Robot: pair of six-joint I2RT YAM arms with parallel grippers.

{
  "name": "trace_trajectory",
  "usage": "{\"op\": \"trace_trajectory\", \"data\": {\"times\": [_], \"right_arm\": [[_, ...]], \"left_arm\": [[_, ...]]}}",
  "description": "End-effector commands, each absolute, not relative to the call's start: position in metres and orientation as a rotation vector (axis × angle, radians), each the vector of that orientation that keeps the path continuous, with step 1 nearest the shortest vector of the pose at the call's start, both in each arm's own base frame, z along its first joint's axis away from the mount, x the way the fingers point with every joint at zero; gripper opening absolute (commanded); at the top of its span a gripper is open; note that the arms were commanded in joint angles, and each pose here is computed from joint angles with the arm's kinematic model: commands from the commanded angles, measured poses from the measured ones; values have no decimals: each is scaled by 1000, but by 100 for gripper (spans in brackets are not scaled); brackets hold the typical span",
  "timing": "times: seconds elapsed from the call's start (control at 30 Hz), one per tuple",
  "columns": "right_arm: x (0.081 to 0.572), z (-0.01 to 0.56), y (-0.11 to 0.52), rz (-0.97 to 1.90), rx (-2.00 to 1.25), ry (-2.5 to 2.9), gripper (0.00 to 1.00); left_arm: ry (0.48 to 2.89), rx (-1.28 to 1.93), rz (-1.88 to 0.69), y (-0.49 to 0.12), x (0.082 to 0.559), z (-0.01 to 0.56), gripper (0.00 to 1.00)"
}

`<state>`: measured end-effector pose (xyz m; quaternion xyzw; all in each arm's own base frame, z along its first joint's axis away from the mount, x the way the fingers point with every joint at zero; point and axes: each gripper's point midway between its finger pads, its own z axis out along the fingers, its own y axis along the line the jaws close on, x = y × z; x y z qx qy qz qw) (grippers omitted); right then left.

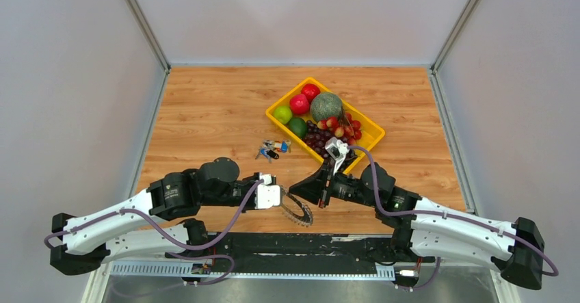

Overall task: Remove the keys from the keyring
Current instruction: Remove the key from the keyring.

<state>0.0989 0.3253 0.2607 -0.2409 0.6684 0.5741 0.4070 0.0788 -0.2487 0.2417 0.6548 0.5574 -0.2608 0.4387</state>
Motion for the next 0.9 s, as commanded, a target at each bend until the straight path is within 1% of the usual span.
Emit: {"op": "trace_trajectory", "data": {"times": [0.0, 0.17, 0.4, 0.47, 0.63, 0.87], "right_arm": [[140, 277, 305, 1438, -184, 1670, 0], [144, 275, 297, 1424, -135, 1665, 0], [143, 271, 302, 1394, -196, 1681, 0], [140, 272, 307, 1381, -272, 1673, 0], [122, 272, 329, 1268, -639, 1618, 0], [103, 279, 336, 1199, -850, 1471, 0]], "left_arm": [[1320, 1668, -743, -249, 60, 247, 0], [1318, 1666, -745, -249, 59, 247, 0], [1318, 1667, -746, -249, 60, 247, 0], [1318, 1664, -742, -249, 60, 247, 0], [1351, 1644, -712, -252, 67, 250, 0], [1377, 1621, -691, -255, 73, 255, 0]]}}
